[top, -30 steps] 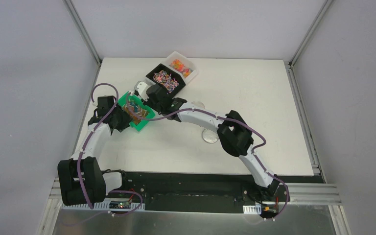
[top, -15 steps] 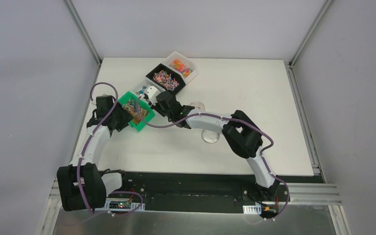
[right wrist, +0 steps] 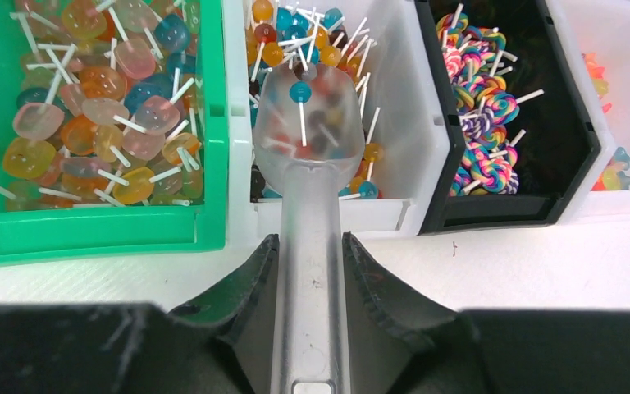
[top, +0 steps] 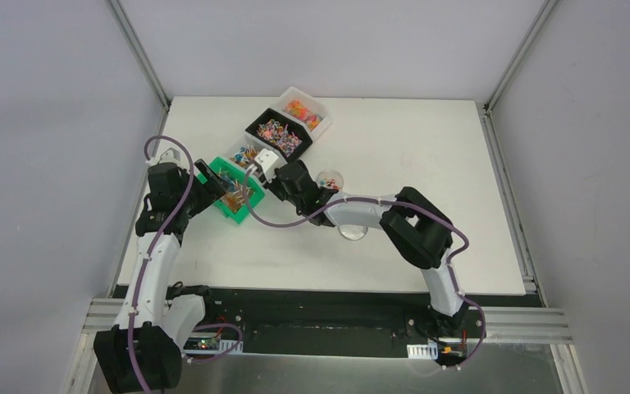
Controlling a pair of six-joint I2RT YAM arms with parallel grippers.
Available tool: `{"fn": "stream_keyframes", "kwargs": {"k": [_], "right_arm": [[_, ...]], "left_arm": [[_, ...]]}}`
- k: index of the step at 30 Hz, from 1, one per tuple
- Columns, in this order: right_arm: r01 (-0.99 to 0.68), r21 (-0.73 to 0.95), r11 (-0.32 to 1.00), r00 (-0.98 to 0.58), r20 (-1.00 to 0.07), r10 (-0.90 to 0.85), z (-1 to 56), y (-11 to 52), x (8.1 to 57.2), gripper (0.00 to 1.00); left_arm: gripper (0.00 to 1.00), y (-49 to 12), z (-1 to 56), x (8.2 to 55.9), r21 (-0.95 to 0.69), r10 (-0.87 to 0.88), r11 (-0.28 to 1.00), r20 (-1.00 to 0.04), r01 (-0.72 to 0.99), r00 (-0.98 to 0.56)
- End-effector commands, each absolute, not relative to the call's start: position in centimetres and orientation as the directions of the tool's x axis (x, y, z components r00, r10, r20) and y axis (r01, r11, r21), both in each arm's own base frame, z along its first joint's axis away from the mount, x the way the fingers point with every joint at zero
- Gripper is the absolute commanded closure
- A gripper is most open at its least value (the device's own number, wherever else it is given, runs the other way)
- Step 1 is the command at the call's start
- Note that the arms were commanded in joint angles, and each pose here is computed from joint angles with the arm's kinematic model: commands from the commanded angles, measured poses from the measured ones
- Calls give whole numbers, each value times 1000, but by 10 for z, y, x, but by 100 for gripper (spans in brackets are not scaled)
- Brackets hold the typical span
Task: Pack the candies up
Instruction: Scoop the fake candies from the storage box, then place the fake candies in the packing bottle.
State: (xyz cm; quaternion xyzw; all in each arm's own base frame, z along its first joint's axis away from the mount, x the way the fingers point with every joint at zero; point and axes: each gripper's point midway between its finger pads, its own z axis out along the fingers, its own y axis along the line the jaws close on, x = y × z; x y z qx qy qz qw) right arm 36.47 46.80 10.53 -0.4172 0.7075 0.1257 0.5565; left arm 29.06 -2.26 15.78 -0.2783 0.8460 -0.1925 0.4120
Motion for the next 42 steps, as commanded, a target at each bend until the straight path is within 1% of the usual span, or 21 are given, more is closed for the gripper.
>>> {"fn": "stream_keyframes", "kwargs": {"k": [1,9,13,21,28,33,39,42], "right_arm": [[-711,-222,667,54,-963,-264,189,464,367,100],[-706,-202,679,66,-973,-221,207,450,365,100],[-699,-177,693,76,-982,-174,217,440,362,100],[-689,-157,707,112,-988,-111,234,415,345,100],[-668,-190,720,152,-981,-118,249,376,325,100],[-624,-242,743,169,-970,-174,258,339,312,100],[-573,-343,745,164,-938,-306,262,289,293,100],[-548,-389,741,135,-915,-381,263,266,286,100]], "left_arm": [[15,-29,172,287,-558,-582,800,-634,-219,-509],[12,-34,174,286,-565,-568,804,-637,-186,-522],[12,-34,176,285,-564,-563,807,-642,-177,-521],[12,-36,176,284,-562,-557,810,-646,-170,-522],[12,-37,176,284,-566,-559,808,-645,-165,-521],[12,-37,177,284,-567,-558,808,-647,-161,-520],[12,-38,178,284,-570,-558,807,-649,-156,-517],[12,-38,178,284,-572,-559,806,-650,-153,-514]]}}
